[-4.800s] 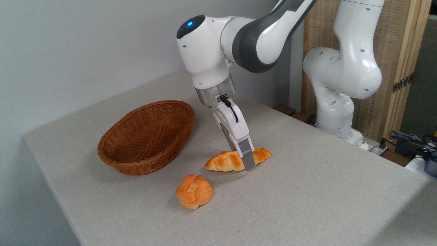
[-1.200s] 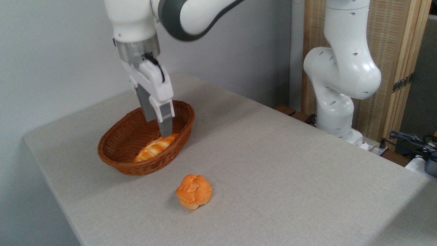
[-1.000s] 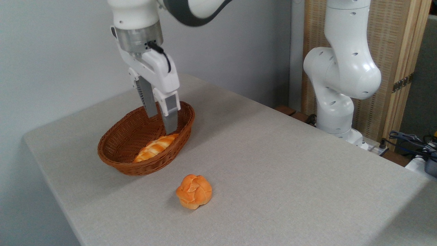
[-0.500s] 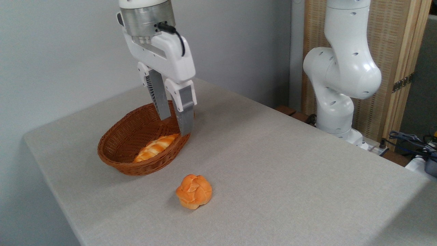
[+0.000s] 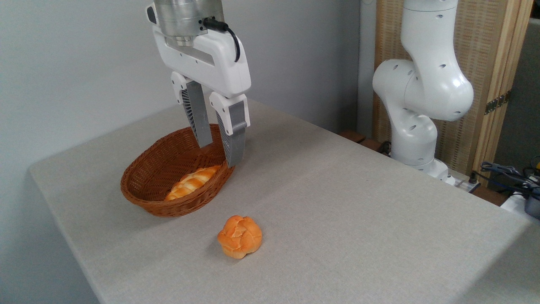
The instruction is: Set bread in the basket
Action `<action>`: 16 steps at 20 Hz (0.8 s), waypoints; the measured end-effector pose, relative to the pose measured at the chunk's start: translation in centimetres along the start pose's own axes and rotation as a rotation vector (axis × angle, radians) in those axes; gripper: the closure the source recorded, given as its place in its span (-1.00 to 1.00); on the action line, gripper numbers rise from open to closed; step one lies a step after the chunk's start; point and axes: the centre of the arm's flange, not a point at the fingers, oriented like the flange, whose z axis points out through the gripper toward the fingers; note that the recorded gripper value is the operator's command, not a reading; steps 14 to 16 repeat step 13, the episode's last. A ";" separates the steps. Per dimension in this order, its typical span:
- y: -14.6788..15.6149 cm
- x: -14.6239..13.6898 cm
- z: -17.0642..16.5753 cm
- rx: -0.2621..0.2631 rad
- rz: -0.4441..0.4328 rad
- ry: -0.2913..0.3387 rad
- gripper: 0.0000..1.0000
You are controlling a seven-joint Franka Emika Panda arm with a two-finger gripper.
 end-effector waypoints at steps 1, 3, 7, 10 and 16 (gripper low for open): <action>0.1 0.1 0.0 0.000 0.001 0.000 -1.00; 0.4 0.3 0.0 -0.004 0.007 0.003 -1.00; 0.9 0.8 0.1 -0.009 0.019 0.003 -1.00; 0.8 0.7 0.1 -0.011 0.016 0.003 -1.00; 0.7 0.6 0.1 -0.013 0.014 0.001 -1.00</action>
